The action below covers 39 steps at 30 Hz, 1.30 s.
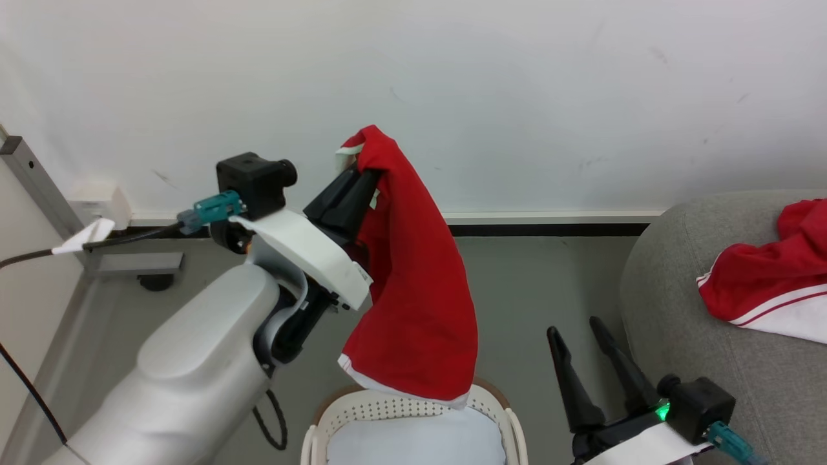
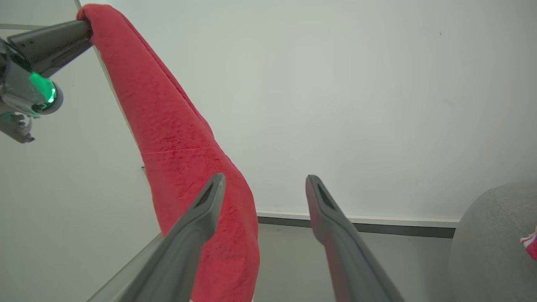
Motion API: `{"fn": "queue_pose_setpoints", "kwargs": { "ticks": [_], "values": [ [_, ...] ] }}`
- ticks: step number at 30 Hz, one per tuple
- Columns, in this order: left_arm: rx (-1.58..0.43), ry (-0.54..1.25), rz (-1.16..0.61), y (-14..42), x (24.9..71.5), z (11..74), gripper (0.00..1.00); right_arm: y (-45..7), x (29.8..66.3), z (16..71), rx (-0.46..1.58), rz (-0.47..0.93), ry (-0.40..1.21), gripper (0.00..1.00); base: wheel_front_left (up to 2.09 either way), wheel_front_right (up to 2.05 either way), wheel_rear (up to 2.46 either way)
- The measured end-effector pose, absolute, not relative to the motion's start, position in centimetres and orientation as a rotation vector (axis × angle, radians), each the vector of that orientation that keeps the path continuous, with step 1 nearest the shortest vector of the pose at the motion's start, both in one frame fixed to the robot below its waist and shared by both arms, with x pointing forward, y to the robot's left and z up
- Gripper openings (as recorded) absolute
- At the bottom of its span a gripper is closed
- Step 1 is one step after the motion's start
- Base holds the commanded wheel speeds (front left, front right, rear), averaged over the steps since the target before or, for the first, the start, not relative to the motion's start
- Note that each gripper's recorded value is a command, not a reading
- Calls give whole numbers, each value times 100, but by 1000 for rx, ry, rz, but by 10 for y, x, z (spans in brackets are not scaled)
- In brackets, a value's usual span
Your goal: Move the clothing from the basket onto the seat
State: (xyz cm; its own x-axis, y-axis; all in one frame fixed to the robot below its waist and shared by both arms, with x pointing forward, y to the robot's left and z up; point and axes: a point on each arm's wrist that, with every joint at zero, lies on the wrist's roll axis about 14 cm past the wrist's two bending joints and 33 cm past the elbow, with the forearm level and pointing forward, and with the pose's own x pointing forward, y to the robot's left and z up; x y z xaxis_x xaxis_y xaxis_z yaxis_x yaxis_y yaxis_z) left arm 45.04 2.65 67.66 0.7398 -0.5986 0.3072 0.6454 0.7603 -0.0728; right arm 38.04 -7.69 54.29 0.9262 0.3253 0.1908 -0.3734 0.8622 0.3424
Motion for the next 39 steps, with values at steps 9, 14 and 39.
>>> {"fn": "queue_pose_setpoints", "kwargs": {
  "ticks": [9,14,39],
  "values": [
    [-163,-237,-712,17,439,662,0,-20,373,532,343,543,-59,100,0,0,0],
    [-164,-224,-726,14,429,660,0,5,377,525,302,621,-17,100,0,0,0],
    [-119,-155,-779,14,375,645,0,77,404,508,-24,849,65,100,0,0,0]
  ]
}}
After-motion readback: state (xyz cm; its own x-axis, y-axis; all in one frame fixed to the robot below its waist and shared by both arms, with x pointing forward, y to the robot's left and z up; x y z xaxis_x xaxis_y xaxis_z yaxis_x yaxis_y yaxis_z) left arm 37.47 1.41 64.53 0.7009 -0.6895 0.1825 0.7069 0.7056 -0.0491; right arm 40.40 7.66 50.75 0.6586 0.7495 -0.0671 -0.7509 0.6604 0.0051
